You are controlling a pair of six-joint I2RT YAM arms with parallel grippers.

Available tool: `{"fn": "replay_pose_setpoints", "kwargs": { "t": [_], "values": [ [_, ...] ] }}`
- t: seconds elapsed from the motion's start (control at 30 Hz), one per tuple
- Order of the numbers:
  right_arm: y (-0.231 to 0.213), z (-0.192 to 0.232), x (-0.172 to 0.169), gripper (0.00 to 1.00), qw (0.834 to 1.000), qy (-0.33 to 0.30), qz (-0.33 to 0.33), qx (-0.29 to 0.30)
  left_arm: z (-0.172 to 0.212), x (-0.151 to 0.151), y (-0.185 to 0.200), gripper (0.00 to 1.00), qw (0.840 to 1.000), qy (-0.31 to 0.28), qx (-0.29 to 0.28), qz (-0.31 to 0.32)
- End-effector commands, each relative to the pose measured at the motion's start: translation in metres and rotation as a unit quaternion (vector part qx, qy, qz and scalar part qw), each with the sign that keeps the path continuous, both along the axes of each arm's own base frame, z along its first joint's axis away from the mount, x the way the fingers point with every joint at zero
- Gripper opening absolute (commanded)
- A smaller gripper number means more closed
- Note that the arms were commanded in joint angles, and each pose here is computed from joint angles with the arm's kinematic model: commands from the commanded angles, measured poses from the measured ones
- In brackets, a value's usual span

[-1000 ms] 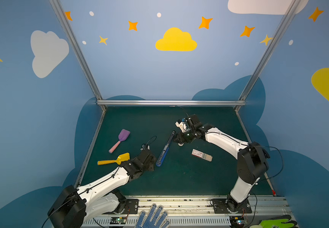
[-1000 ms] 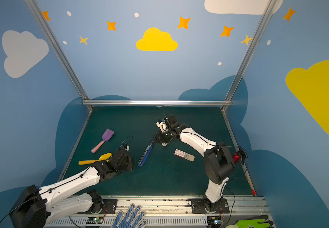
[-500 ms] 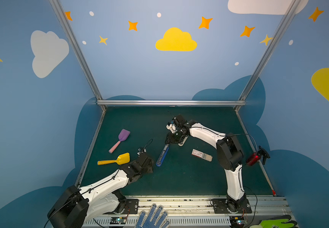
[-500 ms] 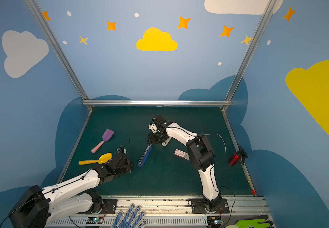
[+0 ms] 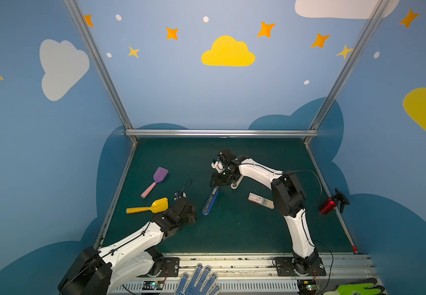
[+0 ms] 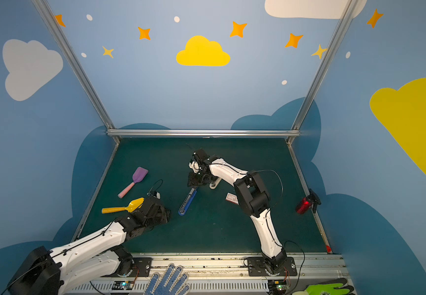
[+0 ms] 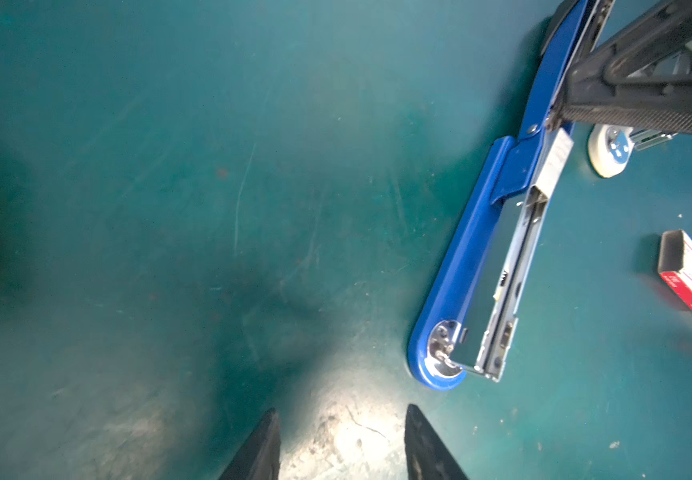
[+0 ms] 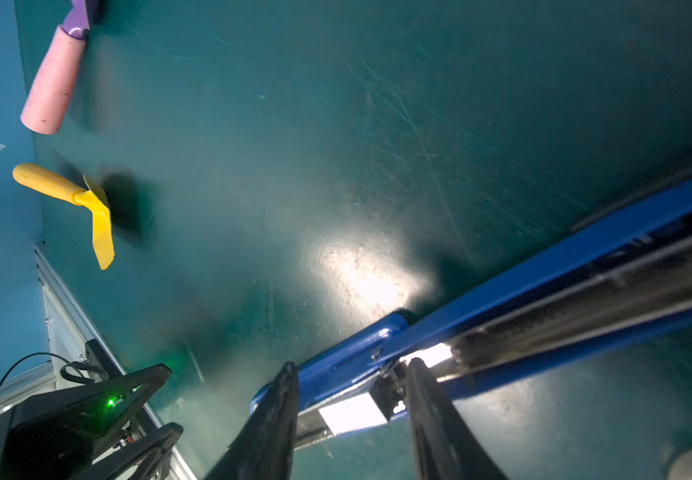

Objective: Load the staples into the stapler

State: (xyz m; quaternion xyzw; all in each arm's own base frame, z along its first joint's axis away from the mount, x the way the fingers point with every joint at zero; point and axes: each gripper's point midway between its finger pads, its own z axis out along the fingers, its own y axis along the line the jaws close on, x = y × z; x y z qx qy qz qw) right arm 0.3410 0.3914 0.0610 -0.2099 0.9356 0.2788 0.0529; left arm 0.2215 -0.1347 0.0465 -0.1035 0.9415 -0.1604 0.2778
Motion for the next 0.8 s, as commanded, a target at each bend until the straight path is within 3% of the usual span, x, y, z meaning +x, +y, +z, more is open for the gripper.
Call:
{"fn": "replay_pose_setpoints", "kwargs": {
  "t": [0.0, 0.77],
  "values": [
    [0.004, -0.003, -0.008, 0.43, 1.000, 0.012, 0.007, -0.006, -0.002, -0.002, 0.003, 0.49, 1.000, 0.002, -0.003, 0.004],
    [0.001, 0.004, -0.033, 0.41, 1.000, 0.013, 0.010, -0.011, -0.007, -0.004, 0.006, 0.49, 1.000, 0.006, -0.015, 0.013]
  ]
}}
